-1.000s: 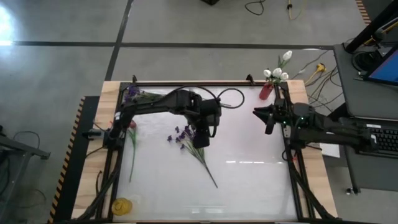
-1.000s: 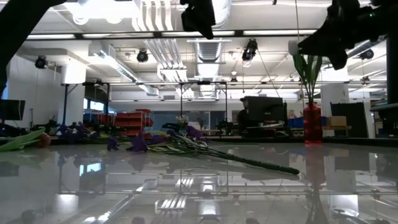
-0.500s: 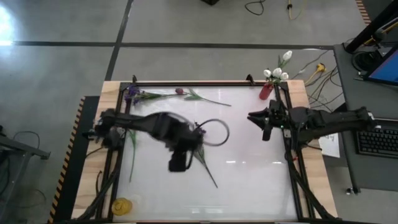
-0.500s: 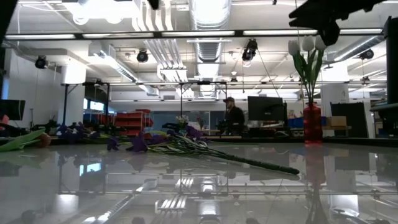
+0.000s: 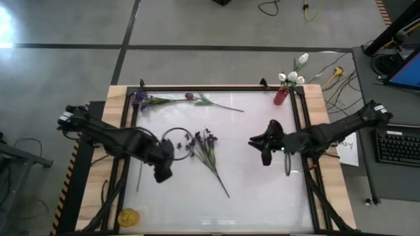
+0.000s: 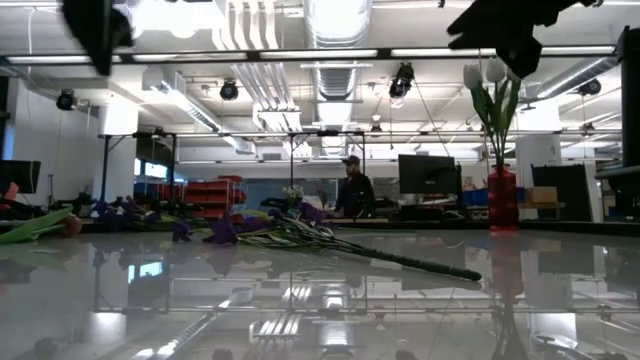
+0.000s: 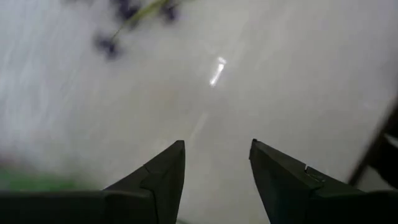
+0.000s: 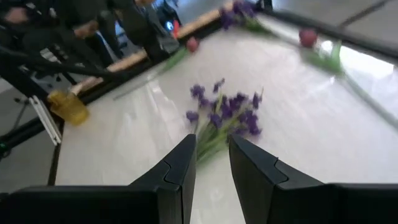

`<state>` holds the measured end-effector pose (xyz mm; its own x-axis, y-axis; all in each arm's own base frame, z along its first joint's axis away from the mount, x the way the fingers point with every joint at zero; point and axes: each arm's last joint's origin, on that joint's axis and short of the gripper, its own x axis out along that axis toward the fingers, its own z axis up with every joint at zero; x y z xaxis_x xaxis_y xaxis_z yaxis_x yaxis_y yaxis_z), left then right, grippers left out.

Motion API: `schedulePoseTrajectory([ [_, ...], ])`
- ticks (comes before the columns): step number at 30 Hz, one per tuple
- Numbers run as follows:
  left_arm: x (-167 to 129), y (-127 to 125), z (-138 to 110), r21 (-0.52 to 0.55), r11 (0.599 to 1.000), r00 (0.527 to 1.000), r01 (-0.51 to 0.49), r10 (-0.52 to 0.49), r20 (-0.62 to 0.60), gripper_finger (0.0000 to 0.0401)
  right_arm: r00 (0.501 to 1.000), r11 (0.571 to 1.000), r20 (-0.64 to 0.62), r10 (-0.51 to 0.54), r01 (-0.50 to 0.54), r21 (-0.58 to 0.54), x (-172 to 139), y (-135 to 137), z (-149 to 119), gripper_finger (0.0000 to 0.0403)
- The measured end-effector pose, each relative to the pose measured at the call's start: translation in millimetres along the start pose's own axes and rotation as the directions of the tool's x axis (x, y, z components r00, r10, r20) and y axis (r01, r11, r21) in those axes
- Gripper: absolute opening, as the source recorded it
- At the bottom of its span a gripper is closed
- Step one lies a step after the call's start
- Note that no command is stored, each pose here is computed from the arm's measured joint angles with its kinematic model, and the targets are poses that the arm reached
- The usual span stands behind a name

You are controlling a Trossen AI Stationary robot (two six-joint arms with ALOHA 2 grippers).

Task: Sort flowers into vase by color
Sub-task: Put the middle red tulip into the yellow flower vase

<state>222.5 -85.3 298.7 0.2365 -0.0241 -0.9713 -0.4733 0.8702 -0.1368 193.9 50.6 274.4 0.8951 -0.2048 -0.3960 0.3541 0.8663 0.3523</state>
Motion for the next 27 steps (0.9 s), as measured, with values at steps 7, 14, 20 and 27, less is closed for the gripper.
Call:
schedulePoseTrajectory([
  [7, 42.1, 53.8, -45.8, -0.417, 0.889, 0.981, -0.192, 0.175, -0.079, 0.0162, 0.999, 0.999, -0.045, -0.022, 0.023, 0.024, 26.7, 10.5, -15.5, 0.0089],
  [14, 81.1, 79.9, -68.8, -0.615, 0.717, 0.94, -0.329, 0.313, -0.138, 0.014, 1.0, 0.999, -0.026, -0.008, 0.009, 0.042, 46.8, 19.0, -22.7, 0.0089],
  [20, 85.7, 75.9, -58.8, -0.691, 0.604, 0.879, -0.398, 0.467, -0.098, 0.0116, 1.0, 0.996, -0.014, 0.006, -0.005, 0.085, 55.2, 22.8, -25.7, 0.0089],
  [27, 111.2, 70.2, -57.7, -0.663, 0.532, 0.807, -0.526, 0.559, -0.192, 0.008, 1.0, 0.994, -0.016, 0.011, -0.009, 0.109, 55.0, 23.8, -26.5, 0.0089],
])
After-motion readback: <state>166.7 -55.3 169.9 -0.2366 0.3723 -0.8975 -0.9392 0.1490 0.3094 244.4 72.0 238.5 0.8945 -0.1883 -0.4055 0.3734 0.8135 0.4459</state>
